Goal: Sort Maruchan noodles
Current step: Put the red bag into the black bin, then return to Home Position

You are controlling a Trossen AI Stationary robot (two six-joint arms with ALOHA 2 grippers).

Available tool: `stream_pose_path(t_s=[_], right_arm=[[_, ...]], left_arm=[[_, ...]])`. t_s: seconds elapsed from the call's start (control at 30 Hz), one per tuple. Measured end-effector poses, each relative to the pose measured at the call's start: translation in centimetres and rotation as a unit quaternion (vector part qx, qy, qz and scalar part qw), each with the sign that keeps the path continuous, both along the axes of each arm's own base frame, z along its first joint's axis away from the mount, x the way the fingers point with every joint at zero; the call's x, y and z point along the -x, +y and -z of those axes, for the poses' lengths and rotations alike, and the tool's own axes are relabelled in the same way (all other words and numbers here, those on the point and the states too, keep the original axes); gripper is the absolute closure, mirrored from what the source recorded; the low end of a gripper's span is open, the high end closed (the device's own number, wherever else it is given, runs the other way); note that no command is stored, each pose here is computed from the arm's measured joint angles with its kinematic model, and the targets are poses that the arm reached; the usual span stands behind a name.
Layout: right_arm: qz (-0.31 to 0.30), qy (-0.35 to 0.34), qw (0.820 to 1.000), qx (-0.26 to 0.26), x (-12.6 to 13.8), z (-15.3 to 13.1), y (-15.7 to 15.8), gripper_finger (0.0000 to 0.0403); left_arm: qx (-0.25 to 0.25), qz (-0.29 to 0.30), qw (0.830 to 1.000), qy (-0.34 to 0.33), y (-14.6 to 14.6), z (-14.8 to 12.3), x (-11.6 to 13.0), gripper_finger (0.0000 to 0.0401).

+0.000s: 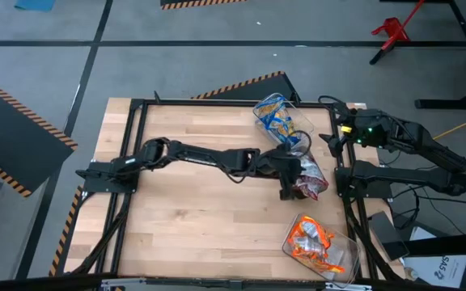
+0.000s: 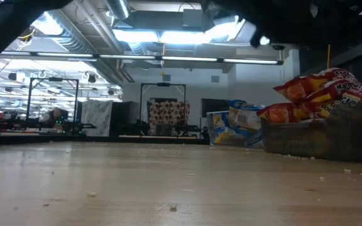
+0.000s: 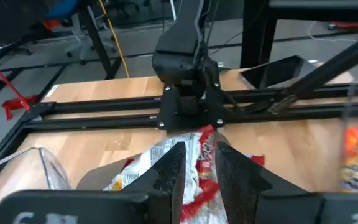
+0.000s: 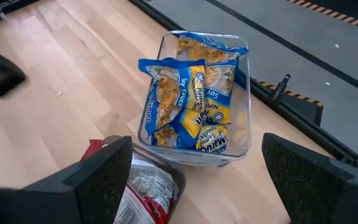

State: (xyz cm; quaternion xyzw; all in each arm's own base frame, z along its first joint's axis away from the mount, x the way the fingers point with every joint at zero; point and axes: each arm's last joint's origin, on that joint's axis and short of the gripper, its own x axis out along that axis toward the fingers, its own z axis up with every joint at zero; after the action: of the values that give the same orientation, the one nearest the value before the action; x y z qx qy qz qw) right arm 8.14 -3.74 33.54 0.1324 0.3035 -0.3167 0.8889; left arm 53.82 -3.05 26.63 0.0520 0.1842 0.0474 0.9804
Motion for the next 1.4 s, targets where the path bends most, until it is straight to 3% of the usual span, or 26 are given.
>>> stream_pose_path(t_s=[0.1, 0.2, 0.33, 0.5, 0.6, 0.73, 0.87, 0.93, 1.0, 1.13, 1.23, 1.4], right_arm=[[-0.014, -0.011, 1.000, 0.012, 0.3, -1.1, 0.1, 0.0059], [-0.025, -0.043, 0.998, 0.034, 1.2, -3.5, 0.5, 0.0059], [-0.057, -0.099, 0.990, 0.077, 3.5, -7.8, 1.4, 0.0059], [-0.106, -0.165, 0.970, 0.147, 8.5, -11.7, 3.5, 0.0059], [-0.066, -0.235, 0.953, 0.183, 11.9, -11.3, 4.6, 0.0059], [-0.044, -0.333, 0.925, 0.175, 15.7, -7.6, 6.0, 0.0059], [-0.071, -0.425, 0.893, 0.128, 15.9, -3.5, 6.3, 0.0059], [-0.077, -0.425, 0.898, 0.085, 14.0, -2.4, 5.7, 0.0059], [-0.067, -0.368, 0.927, 0.034, 12.0, -0.5, 5.0, 0.0059], [-0.112, -0.344, 0.932, -0.015, 6.9, 1.4, 3.5, 0.0059], [-0.163, -0.393, 0.905, -0.013, 5.0, 1.7, 3.1, 0.0059], [-0.177, -0.383, 0.906, -0.029, 4.0, 3.4, 2.8, 0.0059]], left_arm=[[0.001, 0.005, 1.000, 0.009, -0.1, -2.2, 1.2, 0.0319], [0.001, 0.013, 1.000, 0.005, -0.4, -6.1, 3.5, 0.0322], [-0.030, 0.072, 0.997, -0.010, -1.0, -12.9, 8.5, 0.0323], [-0.048, 0.090, 0.995, -0.001, -1.4, -18.6, 15.4, 0.0323], [-0.047, 0.135, 0.990, -0.012, -1.0, -21.6, 19.7, 0.0323], [-0.006, 0.193, 0.981, -0.030, 0.0, -22.7, 23.7, 0.0323], [0.003, 0.158, 0.987, -0.040, 0.5, -20.7, 26.2, 0.0323], [0.009, 0.125, 0.991, -0.045, 0.8, -18.3, 26.9, 0.0323], [0.025, 0.105, 0.991, -0.076, 1.3, -15.5, 27.7, 0.0323], [0.084, 0.067, 0.984, -0.143, 3.1, -9.0, 29.7, 0.0323], [0.137, 0.016, 0.975, -0.173, 4.4, -3.8, 31.6, 0.0323], [0.191, -0.009, 0.950, -0.247, 5.2, 2.4, 35.4, 0.0323]])
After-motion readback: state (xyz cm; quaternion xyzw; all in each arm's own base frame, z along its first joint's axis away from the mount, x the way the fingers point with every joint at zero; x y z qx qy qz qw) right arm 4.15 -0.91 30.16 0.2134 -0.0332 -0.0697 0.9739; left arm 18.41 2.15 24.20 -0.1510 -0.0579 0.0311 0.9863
